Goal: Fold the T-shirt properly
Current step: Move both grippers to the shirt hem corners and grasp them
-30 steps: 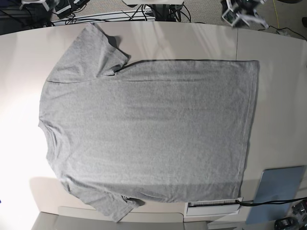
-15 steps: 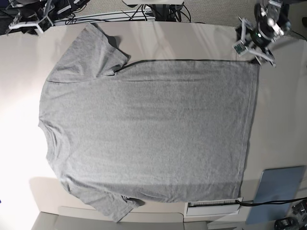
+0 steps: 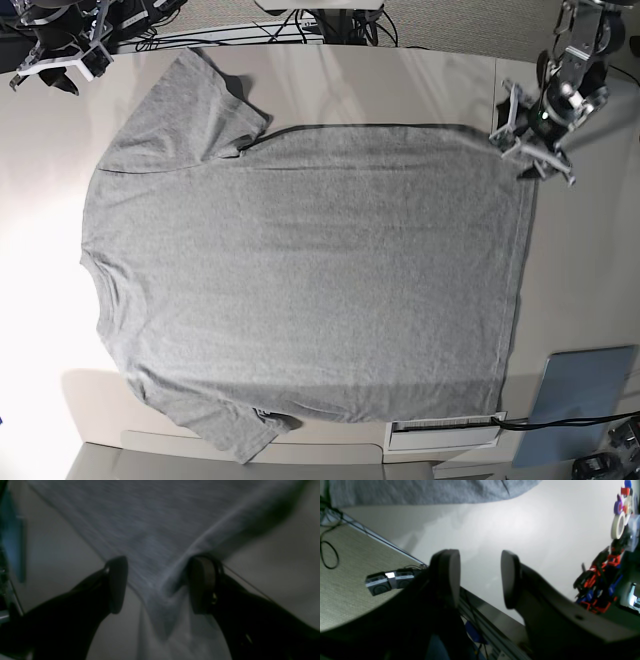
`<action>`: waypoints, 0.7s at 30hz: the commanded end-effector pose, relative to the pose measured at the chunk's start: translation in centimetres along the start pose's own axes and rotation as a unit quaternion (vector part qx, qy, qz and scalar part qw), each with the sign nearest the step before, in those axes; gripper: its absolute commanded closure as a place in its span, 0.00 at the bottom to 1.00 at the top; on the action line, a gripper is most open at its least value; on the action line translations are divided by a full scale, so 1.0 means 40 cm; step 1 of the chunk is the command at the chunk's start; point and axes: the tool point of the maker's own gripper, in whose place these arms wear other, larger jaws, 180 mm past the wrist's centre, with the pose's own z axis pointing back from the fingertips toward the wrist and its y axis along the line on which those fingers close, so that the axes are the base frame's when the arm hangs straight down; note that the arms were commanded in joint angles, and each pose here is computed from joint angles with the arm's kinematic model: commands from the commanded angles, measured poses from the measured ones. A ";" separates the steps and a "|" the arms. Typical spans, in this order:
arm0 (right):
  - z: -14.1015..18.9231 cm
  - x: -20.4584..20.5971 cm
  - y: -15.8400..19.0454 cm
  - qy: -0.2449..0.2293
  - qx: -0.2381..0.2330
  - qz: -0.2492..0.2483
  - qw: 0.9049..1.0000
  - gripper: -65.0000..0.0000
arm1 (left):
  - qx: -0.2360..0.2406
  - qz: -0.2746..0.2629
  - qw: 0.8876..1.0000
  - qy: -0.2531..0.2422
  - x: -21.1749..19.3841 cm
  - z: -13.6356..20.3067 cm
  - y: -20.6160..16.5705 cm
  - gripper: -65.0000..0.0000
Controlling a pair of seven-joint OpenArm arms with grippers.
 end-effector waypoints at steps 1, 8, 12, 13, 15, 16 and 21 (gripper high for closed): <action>0.007 0.010 -0.014 -0.008 -0.009 0.012 1.000 0.59 | -0.038 -0.024 0.996 0.075 -0.086 -0.001 -0.048 0.40; -0.003 0.024 0.002 -0.028 0.044 0.091 0.994 0.59 | -0.057 -0.054 0.992 0.103 -0.129 -0.005 -0.048 0.45; -0.008 0.032 -0.018 -0.033 0.046 0.119 0.991 0.59 | -0.111 -0.070 0.986 0.102 -0.136 0.006 -0.089 0.70; -0.010 0.033 -0.024 -0.033 0.045 0.127 0.990 0.59 | -0.121 -0.071 0.985 0.101 -0.136 0.008 -0.098 0.78; -0.012 0.037 -0.032 -0.036 0.046 0.139 0.989 0.59 | -0.135 -0.073 0.983 0.102 -0.139 0.012 -0.113 0.96; -0.015 0.038 -0.034 -0.039 0.048 0.143 0.988 0.59 | -0.141 -0.074 0.982 0.102 -0.140 0.015 -0.120 1.00; -0.051 0.025 0.001 -0.054 0.080 0.200 0.975 0.59 | -0.148 -0.068 0.981 0.101 -0.143 0.019 -0.135 1.00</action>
